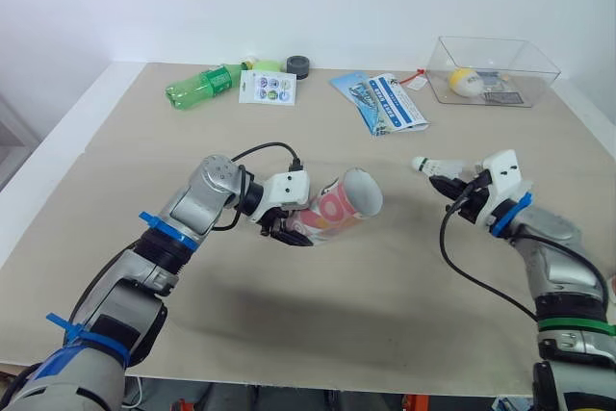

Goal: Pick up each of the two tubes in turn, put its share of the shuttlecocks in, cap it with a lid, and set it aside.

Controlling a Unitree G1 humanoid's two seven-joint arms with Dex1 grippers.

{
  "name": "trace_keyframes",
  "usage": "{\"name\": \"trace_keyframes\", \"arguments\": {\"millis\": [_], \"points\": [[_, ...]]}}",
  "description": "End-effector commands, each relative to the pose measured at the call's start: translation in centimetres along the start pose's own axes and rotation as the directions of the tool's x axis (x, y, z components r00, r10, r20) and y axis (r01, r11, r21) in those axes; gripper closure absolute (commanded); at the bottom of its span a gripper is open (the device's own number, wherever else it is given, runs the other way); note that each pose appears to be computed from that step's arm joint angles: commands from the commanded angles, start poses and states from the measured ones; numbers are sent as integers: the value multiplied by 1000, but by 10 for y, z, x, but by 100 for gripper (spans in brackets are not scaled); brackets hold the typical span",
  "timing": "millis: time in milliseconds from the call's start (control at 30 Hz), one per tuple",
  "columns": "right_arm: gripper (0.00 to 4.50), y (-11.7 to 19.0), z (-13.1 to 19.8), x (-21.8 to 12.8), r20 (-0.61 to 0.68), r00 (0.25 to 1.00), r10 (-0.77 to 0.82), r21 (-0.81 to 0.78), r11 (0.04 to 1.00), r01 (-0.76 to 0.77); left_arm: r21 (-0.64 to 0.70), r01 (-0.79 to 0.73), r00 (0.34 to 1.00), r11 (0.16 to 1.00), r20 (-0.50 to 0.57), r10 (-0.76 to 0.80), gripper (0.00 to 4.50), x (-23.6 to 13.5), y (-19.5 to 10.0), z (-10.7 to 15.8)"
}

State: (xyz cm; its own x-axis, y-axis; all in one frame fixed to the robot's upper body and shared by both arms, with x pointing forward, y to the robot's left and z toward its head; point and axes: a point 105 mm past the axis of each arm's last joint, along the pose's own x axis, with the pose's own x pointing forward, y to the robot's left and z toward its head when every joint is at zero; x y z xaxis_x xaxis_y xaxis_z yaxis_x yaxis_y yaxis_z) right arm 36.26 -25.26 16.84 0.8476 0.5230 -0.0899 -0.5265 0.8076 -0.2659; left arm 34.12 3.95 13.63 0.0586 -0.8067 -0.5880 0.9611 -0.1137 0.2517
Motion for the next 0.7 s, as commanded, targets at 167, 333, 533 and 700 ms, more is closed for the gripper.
{"name": "trace_keyframes", "arguments": {"millis": [167,333,533,700], "points": [[445,45,118,-28,14,920,393,-637,713,-295,-71,-40,999,997,26,42,182,-8,17,-2],[445,76,140,-29,-105,851,515,-780,488,-392,-106,-16,999,994,38,20,182,-7,19,-1],[445,97,133,-15,-172,804,569,-816,375,-440,-84,0,999,996,44,3,182,-2,18,4],[445,99,127,-2,-211,790,575,-842,303,-446,-81,5,999,997,50,-1,182,-1,16,7]]}}
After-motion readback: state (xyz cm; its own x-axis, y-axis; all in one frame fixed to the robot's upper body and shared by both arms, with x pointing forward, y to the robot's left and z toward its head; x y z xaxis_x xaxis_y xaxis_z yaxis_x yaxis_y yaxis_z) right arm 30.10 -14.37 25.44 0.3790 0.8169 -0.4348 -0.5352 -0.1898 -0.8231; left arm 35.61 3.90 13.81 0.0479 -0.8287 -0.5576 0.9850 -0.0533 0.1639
